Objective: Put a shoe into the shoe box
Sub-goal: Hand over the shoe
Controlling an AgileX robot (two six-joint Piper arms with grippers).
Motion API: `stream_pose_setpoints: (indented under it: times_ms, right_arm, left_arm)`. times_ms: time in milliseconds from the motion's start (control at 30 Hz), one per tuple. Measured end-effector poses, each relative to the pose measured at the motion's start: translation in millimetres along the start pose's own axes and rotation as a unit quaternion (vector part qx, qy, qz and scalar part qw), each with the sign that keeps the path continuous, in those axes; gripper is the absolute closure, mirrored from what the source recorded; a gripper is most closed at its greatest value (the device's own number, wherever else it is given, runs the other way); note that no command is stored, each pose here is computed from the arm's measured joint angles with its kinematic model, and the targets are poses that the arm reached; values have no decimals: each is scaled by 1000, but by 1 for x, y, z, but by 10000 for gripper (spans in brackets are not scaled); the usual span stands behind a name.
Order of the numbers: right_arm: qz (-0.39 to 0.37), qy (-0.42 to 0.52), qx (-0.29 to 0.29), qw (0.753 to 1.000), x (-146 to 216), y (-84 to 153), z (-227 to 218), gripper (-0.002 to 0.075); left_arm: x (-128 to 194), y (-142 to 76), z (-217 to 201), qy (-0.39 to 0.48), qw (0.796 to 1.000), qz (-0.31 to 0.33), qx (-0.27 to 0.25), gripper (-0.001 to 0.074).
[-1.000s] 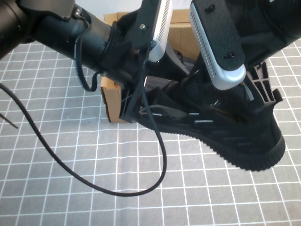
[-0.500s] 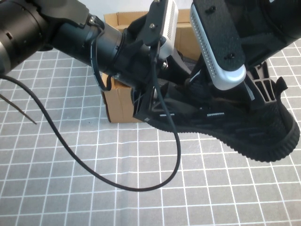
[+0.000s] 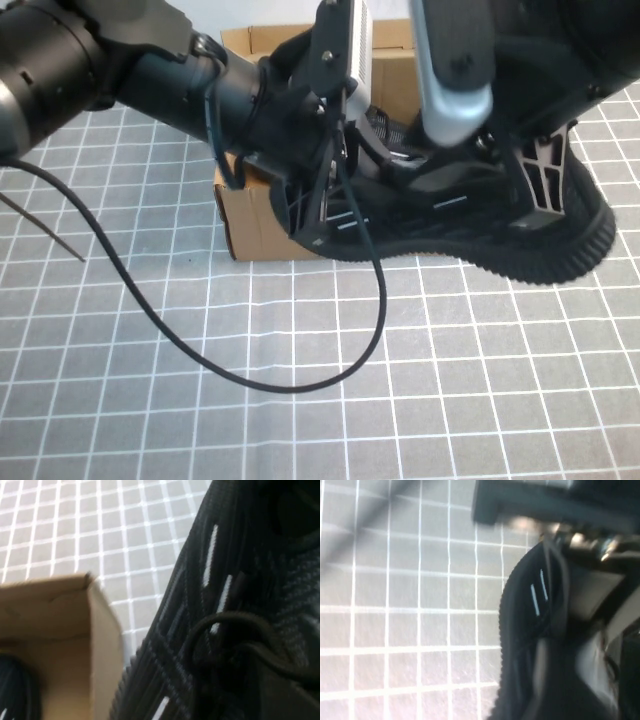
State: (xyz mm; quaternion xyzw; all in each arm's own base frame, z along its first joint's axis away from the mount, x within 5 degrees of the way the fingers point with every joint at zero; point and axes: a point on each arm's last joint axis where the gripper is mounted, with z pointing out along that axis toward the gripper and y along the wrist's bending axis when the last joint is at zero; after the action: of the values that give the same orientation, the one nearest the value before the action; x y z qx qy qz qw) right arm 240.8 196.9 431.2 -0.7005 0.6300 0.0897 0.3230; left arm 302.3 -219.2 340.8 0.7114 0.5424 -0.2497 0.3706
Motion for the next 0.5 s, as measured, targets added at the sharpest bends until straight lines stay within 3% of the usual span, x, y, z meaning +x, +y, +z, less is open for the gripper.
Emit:
stream_pose_setpoints:
  times_ms: [100,200,333,500]
  right_arm:
    - [49,-10,22,999,-3,4,-16,349]
    - [91,-6,54,994,-2,8,-35,315]
    - [152,2,104,983,2,15,-62,398]
    - [235,-24,158,959,4,32,-101,632]
  left_arm:
    - [4,4,2,9,1000,-5,-17,712]
    - [4,8,2,13,999,-7,-36,715]
    - [5,13,2,15,998,-9,-63,717]
    - [-1,22,-4,14,994,0,-107,717]
